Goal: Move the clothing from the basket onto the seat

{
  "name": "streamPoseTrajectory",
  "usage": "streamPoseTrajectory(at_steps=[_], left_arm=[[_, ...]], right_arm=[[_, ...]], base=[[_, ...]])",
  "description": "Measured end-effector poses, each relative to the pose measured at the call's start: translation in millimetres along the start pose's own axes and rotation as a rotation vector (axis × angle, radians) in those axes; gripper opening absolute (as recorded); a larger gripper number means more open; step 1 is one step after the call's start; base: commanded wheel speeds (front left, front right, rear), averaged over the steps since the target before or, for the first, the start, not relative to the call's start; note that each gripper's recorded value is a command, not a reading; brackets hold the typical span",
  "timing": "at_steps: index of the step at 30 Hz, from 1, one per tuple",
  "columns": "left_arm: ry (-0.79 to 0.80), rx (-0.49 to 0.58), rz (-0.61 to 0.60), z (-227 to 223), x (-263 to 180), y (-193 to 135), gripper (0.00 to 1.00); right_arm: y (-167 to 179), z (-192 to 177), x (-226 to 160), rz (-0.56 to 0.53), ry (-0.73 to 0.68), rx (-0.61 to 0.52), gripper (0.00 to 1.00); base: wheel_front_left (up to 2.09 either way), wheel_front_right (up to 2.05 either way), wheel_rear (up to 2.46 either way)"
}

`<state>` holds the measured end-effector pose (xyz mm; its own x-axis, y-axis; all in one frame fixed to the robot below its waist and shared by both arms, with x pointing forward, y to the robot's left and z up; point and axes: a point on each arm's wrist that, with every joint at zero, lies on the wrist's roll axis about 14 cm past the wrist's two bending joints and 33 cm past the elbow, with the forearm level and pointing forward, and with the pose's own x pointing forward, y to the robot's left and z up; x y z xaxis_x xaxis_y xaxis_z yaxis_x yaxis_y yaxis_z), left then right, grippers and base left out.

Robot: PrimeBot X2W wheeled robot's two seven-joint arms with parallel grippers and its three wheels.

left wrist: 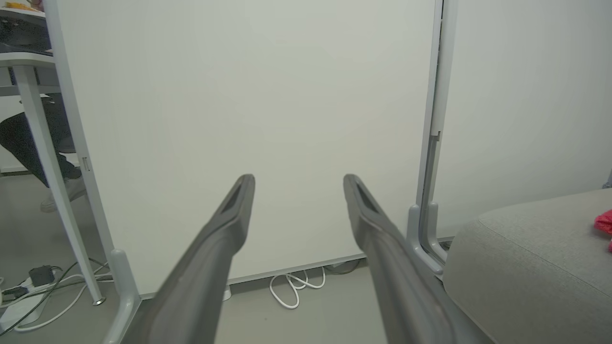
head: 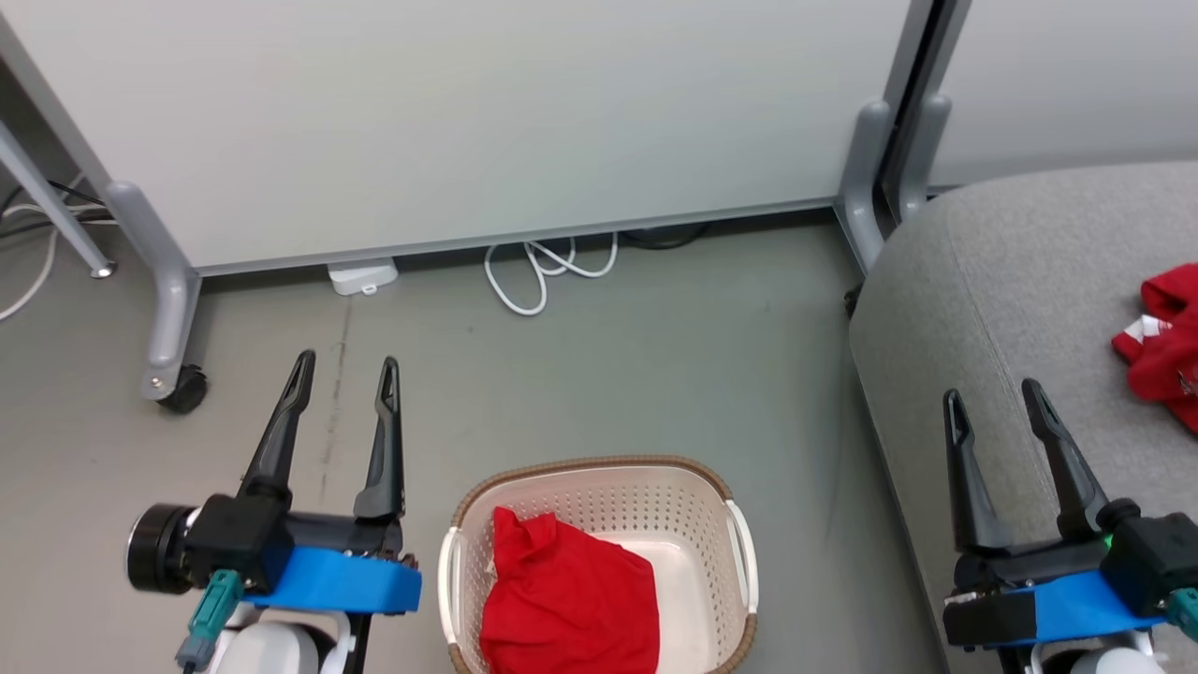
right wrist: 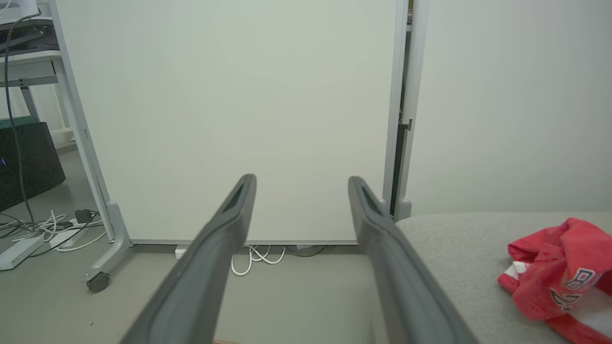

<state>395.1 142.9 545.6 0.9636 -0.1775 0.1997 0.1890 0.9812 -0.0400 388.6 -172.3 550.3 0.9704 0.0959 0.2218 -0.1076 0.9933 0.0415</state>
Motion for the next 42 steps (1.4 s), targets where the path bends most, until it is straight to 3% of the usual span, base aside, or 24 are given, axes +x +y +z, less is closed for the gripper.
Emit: streamPoseTrajectory(at_steps=[15, 42], left_arm=[[0.055, -0.013, 0.104, -11.9, -44.2, 20.9, 1.00], [0.086, -0.026, 0.099, -22.8, -41.7, 20.7, 1.00]], right_arm=[[19.9, -4.9, -8.0, 0.042, 0.020, 0.036, 1.00], [24.6, -23.5, -10.6, 0.049, 0.076, 0.068, 1.00]], base=[[0.00, 0.00, 0.00], [0.00, 0.00, 0.00]])
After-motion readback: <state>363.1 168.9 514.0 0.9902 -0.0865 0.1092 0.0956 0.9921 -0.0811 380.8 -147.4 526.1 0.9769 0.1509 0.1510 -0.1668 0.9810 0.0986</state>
